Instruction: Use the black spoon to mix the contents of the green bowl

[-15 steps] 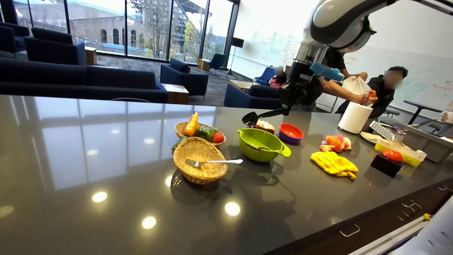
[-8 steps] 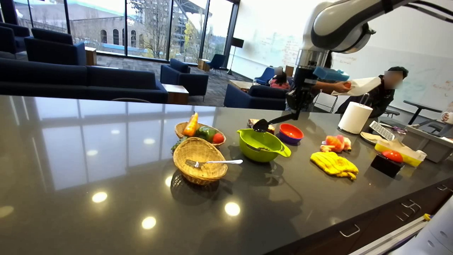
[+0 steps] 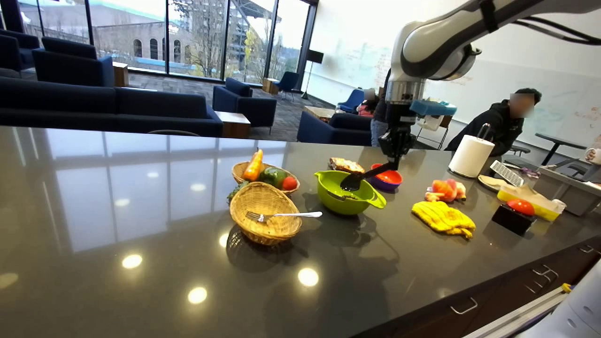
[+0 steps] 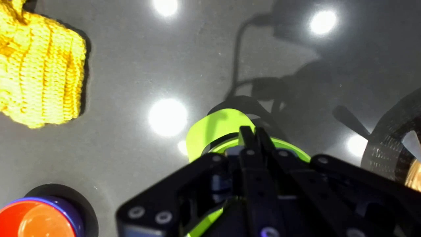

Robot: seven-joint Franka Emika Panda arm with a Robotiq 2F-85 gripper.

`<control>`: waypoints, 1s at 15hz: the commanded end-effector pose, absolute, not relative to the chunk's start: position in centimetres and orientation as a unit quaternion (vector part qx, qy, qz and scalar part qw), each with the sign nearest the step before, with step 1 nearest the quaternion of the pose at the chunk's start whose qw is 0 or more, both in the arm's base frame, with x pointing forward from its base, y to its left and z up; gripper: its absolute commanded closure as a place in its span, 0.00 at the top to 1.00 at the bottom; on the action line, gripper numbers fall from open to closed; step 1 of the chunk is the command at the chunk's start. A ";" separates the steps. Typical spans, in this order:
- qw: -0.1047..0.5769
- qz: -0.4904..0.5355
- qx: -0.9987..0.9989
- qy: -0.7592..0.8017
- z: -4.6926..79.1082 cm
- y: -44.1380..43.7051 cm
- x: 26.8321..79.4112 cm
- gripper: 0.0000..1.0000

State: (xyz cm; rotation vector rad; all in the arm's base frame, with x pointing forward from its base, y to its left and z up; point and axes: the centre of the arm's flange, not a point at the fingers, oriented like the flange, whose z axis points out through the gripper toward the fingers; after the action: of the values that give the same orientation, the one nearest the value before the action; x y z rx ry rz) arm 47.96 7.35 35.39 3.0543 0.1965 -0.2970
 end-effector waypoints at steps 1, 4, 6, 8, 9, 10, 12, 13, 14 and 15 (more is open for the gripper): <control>0.047 -0.124 0.988 0.074 34.3 7.4 49.6 0.01; 0.060 -0.135 0.986 0.083 33.4 7.2 50.3 0.01; 0.073 -0.139 0.983 0.092 33.1 7.1 50.8 0.01; 0.084 -0.145 0.981 0.100 33.0 6.9 51.2 0.01; 0.089 -0.147 0.980 0.104 32.9 6.8 51.4 0.01; 0.093 -0.149 0.979 0.108 32.8 6.8 51.6 0.01; 0.098 -0.154 0.976 0.116 32.6 6.9 51.8 0.01; 0.096 -0.158 0.975 0.120 32.5 7.0 51.9 0.01; 0.095 -0.161 0.975 0.122 32.5 7.1 51.9 0.01; 0.093 -0.164 0.974 0.127 32.4 7.4 52.0 0.01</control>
State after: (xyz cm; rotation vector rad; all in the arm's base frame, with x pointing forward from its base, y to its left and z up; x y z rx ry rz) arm 51.24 7.03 32.16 2.9150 0.3291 -0.4519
